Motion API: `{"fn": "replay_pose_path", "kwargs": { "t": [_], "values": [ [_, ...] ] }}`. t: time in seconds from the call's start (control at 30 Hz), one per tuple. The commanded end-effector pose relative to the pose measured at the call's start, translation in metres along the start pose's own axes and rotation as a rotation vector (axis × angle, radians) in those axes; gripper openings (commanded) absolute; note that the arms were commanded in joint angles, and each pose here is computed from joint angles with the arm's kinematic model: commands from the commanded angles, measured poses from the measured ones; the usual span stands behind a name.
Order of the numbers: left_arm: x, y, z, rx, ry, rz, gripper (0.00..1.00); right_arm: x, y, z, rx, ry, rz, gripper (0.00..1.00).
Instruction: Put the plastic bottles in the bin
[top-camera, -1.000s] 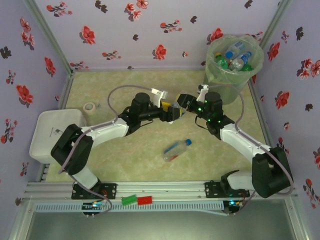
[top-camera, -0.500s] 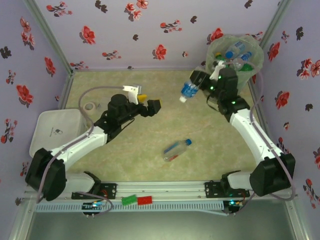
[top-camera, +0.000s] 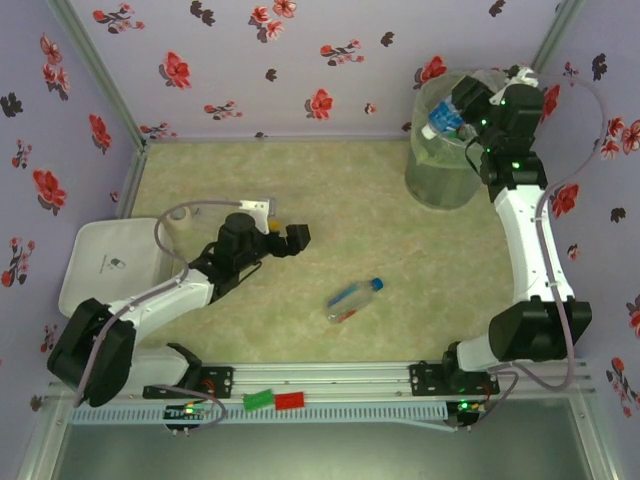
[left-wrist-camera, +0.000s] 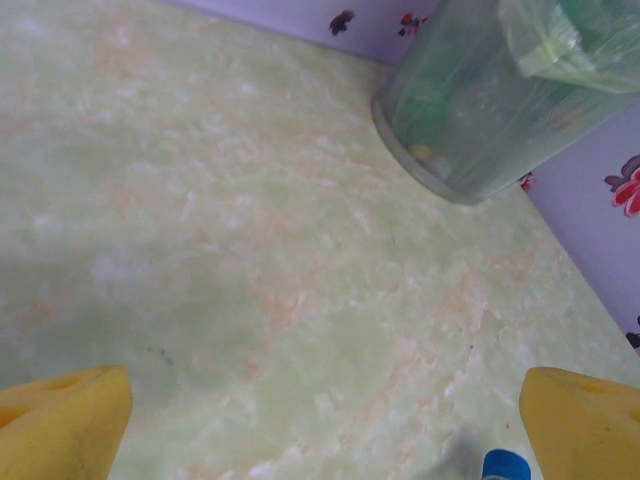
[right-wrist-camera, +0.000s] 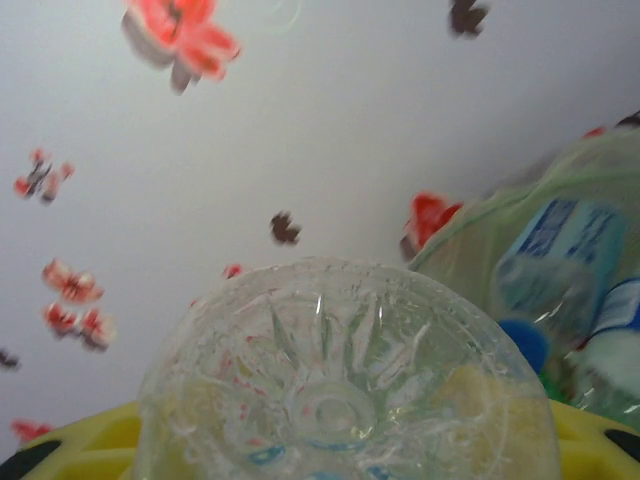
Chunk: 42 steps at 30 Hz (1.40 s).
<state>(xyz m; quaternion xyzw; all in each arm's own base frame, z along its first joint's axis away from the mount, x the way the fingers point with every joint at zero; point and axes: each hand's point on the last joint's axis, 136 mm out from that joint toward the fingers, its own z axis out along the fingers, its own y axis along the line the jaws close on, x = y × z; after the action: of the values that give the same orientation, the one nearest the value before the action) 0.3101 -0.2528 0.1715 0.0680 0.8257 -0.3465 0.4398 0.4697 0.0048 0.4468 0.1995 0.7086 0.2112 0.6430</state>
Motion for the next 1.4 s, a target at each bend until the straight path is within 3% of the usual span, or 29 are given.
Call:
{"fn": "replay_pose_path", "kwargs": {
  "t": [0.0, 0.23, 0.47, 0.83, 0.97, 1.03, 1.07, 1.1, 1.37],
  "values": [
    [0.0, -0.011, 0.002, 0.051, -0.013, -0.022, 1.0, -0.03, -0.017, 0.005, 0.077, -0.119, 0.023, 0.45],
    [0.005, -0.015, 0.005, 0.065, 0.015, -0.005, 1.0, -0.032, -0.018, 0.053, 0.025, -0.147, 0.077, 0.43],
    [0.006, -0.016, 0.001, 0.066, 0.013, -0.011, 1.0, -0.006, -0.031, 0.101, 0.047, -0.087, 0.041, 0.43],
    [0.011, -0.017, 0.008, 0.061, 0.042, -0.006, 1.0, 0.039, -0.04, 0.107, 0.187, 0.028, -0.251, 0.48],
    [0.012, -0.022, 0.013, 0.07, 0.054, 0.003, 1.0, 0.045, -0.042, 0.107, 0.19, 0.049, -0.252, 0.63],
    [0.013, -0.024, 0.015, 0.075, 0.061, 0.004, 1.0, 0.042, -0.043, 0.106, 0.198, 0.041, -0.251, 0.77],
    [0.013, -0.025, 0.016, 0.075, 0.063, 0.004, 1.0, 0.039, -0.042, 0.105, 0.201, 0.032, -0.251, 0.91],
    [0.014, -0.026, 0.016, 0.077, 0.067, 0.007, 1.0, 0.036, -0.04, 0.103, 0.2, 0.024, -0.253, 0.99],
    [0.019, -0.03, 0.018, 0.078, 0.098, 0.043, 1.0, -0.01, -0.009, 0.065, 0.153, -0.062, -0.279, 1.0]
  ]
}}
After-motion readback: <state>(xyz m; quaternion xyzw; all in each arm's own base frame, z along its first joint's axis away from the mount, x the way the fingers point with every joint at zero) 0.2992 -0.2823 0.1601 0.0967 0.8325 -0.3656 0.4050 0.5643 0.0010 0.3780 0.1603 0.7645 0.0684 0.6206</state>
